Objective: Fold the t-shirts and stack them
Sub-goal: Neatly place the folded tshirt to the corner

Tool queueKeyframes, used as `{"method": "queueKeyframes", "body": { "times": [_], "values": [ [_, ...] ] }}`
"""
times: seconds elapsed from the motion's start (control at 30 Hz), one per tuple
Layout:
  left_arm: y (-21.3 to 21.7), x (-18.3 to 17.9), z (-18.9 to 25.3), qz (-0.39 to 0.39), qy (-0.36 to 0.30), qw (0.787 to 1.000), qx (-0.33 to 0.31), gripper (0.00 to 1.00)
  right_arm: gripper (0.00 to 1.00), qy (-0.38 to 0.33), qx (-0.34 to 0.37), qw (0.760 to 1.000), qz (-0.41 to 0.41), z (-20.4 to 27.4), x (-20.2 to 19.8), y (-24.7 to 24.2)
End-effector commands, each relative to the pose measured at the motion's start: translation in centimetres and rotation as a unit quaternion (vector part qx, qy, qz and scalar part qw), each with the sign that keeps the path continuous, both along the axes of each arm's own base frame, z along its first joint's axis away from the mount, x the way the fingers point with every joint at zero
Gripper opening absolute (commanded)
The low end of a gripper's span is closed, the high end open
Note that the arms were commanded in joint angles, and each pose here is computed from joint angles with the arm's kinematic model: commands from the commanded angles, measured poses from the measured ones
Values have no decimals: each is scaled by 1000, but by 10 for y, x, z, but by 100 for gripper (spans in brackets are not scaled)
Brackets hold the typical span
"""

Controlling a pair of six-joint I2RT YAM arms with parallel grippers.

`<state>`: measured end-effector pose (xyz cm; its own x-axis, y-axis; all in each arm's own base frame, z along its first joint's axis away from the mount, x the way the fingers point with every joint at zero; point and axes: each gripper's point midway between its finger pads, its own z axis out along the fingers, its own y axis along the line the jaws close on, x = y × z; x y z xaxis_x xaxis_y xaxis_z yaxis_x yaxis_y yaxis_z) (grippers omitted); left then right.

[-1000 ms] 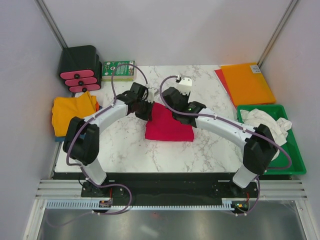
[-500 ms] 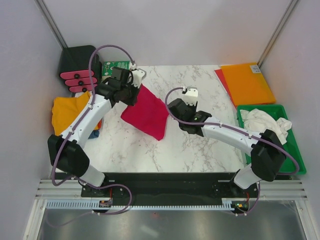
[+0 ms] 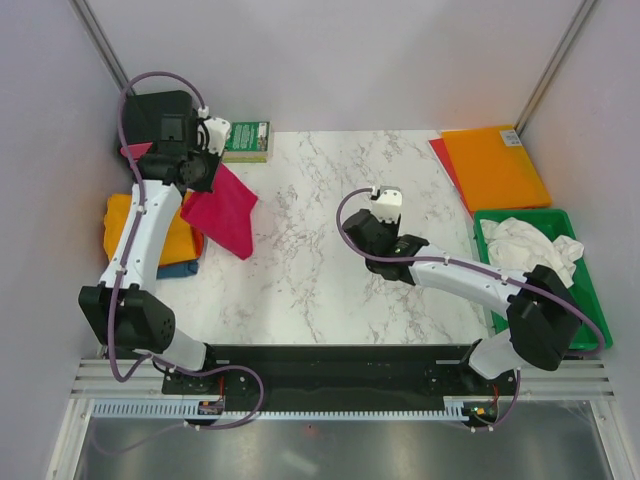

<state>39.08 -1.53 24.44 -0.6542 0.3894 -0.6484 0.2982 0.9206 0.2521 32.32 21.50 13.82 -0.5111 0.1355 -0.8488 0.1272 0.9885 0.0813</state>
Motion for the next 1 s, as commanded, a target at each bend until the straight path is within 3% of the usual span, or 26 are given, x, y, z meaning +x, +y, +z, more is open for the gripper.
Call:
{"method": "queueKeyframes", "body": {
  "times": [0.0, 0.73, 0.97],
  "values": [
    [13, 9, 57, -10, -66, 997, 43, 2, 52, -17, 20, 1000, 5, 5, 2, 5],
    [111, -9, 36, 80, -31, 994, 73, 2, 52, 3, 25, 1000, 18, -26, -6, 5],
    [114, -9, 42, 83, -39, 994, 65, 2, 52, 8, 32, 999, 19, -31, -8, 8]
  ]
}}
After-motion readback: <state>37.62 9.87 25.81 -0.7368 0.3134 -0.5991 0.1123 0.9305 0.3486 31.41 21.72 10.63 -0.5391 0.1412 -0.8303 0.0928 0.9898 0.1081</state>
